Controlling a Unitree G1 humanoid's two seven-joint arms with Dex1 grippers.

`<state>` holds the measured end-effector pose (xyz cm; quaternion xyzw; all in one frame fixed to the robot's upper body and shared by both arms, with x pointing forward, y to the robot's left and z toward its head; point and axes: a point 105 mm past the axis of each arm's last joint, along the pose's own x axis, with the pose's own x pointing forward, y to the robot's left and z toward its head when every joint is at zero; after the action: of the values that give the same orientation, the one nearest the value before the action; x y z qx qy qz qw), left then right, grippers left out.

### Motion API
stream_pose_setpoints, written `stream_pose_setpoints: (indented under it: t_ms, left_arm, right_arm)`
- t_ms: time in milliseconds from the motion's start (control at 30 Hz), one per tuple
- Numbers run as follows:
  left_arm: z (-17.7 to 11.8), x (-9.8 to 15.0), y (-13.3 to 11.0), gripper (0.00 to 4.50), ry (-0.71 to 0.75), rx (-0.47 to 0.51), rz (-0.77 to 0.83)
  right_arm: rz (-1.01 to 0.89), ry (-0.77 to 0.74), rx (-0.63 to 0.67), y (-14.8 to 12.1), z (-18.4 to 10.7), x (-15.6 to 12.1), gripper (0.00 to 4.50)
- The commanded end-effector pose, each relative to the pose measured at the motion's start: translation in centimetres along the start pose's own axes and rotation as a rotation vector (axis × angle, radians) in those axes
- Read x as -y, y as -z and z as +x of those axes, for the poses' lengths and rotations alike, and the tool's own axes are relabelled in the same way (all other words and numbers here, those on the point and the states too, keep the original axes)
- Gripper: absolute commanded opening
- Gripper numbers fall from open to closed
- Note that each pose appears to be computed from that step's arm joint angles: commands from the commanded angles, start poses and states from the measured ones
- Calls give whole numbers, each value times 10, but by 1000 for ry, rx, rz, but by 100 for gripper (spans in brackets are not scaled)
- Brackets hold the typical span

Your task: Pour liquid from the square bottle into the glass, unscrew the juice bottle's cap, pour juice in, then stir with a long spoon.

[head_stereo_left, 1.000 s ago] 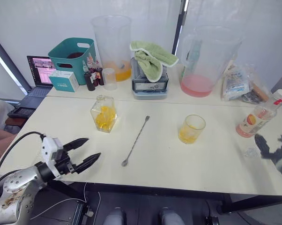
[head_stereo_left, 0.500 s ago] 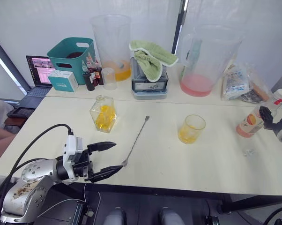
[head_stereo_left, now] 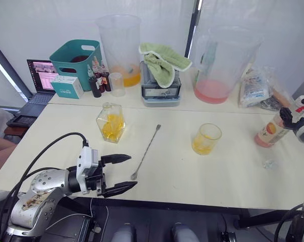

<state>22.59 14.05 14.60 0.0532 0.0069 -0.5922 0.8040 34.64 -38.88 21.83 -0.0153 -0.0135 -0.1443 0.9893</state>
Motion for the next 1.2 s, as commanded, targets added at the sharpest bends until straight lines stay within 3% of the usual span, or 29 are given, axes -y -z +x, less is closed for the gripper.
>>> stream_pose_setpoints:
  t_ms: [33,367,600,700,900,1033,1200]
  left_arm:
    - [3,3,-8,448,13,15,52]
    - [2,0,-8,450,1,19,59]
    - [2,-3,-5,450,1,19,64]
    - [2,-5,-5,450,8,16,69]
    - [0,-9,-4,450,26,6,72]
    - [1,-14,-4,450,35,5,73]
    - [3,-15,-5,450,52,5,76]
  right_arm:
    - [-15,24,56,-21,0,7,450]
    - [-22,26,48,-22,1,8,141]
    - [-22,6,96,-38,-9,10,133]
    - [24,-129,143,-64,-33,3,133]
    - [83,-327,155,-87,-69,-12,133]
    - [103,-520,170,-98,-96,-36,133]
    - [105,-861,180,-97,-133,-92,133]
